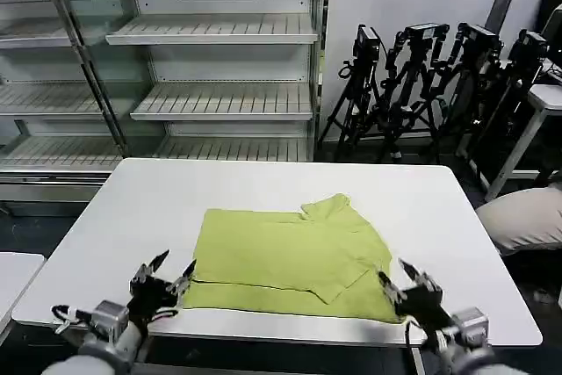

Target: Fold and organize the clothes.

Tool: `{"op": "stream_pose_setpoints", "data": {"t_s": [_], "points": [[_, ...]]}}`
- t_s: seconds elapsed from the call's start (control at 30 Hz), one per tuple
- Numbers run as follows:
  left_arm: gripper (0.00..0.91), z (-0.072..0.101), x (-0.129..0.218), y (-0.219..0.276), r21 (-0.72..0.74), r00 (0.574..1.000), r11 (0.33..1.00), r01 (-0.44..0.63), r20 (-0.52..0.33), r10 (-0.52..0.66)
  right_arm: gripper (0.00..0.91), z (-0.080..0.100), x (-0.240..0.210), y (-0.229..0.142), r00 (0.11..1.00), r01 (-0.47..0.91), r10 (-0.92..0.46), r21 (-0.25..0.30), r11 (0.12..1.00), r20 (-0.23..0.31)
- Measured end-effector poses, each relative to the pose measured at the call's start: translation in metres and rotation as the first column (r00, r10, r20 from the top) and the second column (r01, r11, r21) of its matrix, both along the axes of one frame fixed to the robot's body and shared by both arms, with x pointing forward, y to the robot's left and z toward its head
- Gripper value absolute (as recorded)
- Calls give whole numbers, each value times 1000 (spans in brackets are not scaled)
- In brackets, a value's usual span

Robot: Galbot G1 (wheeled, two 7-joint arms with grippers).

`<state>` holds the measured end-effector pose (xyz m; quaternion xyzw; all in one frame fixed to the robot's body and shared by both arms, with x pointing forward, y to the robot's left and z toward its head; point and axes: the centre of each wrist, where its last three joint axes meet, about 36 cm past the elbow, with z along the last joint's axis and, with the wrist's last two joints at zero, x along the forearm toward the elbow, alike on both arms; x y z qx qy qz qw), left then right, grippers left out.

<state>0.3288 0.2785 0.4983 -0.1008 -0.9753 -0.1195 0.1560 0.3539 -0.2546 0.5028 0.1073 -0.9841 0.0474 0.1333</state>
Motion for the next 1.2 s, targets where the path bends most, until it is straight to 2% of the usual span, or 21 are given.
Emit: {"op": "stream_pose_setpoints", "data": {"t_s": [0.2,0.57,0.9,1.2], "points": [[907,-7,42,-1,-20,1000,1000,16,13,-15,907,-7,71,15,1000,22,-22,29,999,6],[907,-29,125,-1,-49,1000,999,11,-28,-12,907,-30,169,32,992,101,-97,54,993,-80],[907,-53,181,4,-89,994,996,-24,-105,15,907,-49,216,53,983,114,-105,54,992,-149],[907,-68,202,9,-99,988,994,-47,-151,32,907,-67,234,57,973,128,-119,33,991,-196]]}}
